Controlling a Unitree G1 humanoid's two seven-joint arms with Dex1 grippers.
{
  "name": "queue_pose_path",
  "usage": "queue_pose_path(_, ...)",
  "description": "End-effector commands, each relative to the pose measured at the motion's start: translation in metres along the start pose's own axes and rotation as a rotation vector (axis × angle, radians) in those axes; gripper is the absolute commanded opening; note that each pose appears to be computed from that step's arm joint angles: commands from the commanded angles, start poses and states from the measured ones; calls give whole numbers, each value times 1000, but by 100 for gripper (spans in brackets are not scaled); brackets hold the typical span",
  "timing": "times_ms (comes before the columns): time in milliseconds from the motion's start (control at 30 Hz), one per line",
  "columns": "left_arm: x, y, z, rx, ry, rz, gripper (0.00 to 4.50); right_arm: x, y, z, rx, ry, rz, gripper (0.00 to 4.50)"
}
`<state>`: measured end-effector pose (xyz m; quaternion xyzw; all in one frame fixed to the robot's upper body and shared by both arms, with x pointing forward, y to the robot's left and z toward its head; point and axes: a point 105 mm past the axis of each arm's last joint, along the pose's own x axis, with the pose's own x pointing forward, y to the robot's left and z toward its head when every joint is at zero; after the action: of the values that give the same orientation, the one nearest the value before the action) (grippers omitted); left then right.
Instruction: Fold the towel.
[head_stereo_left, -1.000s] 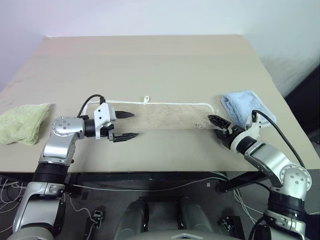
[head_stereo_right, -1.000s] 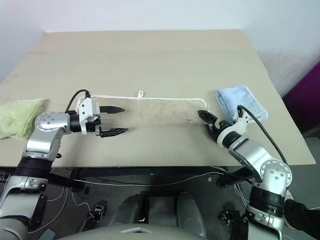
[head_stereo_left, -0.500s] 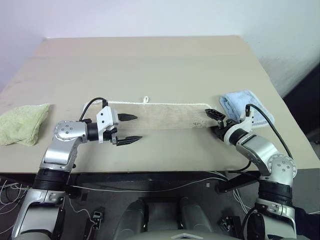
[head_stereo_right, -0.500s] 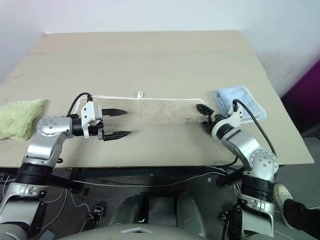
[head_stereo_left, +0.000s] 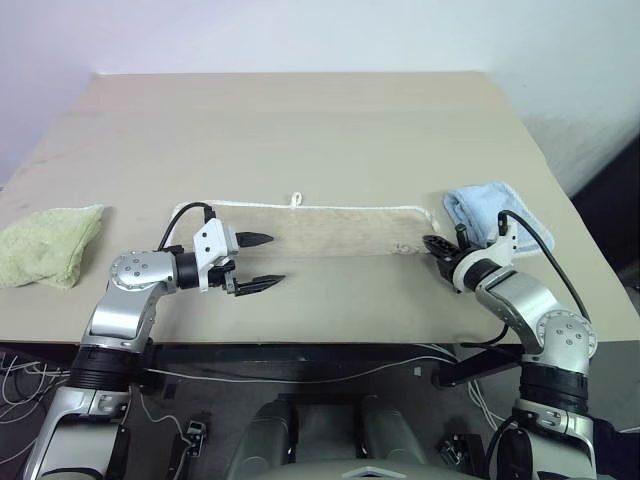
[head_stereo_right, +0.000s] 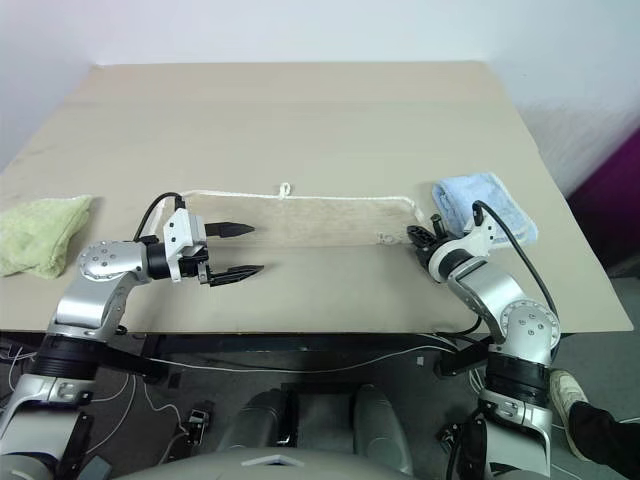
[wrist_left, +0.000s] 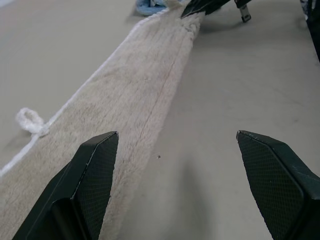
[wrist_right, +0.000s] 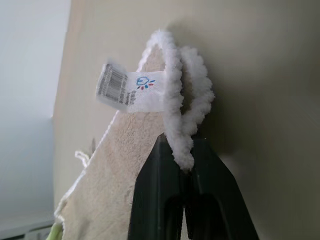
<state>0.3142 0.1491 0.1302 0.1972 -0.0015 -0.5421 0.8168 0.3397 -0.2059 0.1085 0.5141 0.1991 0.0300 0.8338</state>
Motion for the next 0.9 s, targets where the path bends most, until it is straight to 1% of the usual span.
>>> queue_pose_path(33,-4,6,10,22,-33,42,398,-21,20,33,-124,-99,72,2)
queue_pose_path(133,-7,7,10,18,-36,55,398,-33,36,48,-335,-115,101,2)
queue_pose_path(233,-9,7,8,14,-32,62,398,-37,62,43,-610,-70,162,2)
queue_pose_path(267,-10,8,8,14,-30,64,398,-35,76,34,-735,-33,204,2)
queue_pose_path(333,-9,8,8,14,-28,66,398,-34,89,22,-885,16,255,2)
queue_pose_path(433,-6,9,9,17,-35,68,398,-20,109,-18,-1173,147,362,2)
queue_pose_path(467,-5,9,10,18,-37,68,398,-14,114,-31,-1216,186,403,2)
queue_pose_path(600,-1,10,11,19,-48,71,398,10,125,-68,-1281,286,511,2)
queue_pose_path(700,1,10,13,22,-55,79,398,28,126,-89,-1310,341,544,2)
queue_pose_path(800,-1,10,14,24,-59,94,398,43,119,-99,-1332,362,531,2)
queue_pose_path(900,-6,8,12,20,-52,116,398,49,112,-108,-1331,387,526,2)
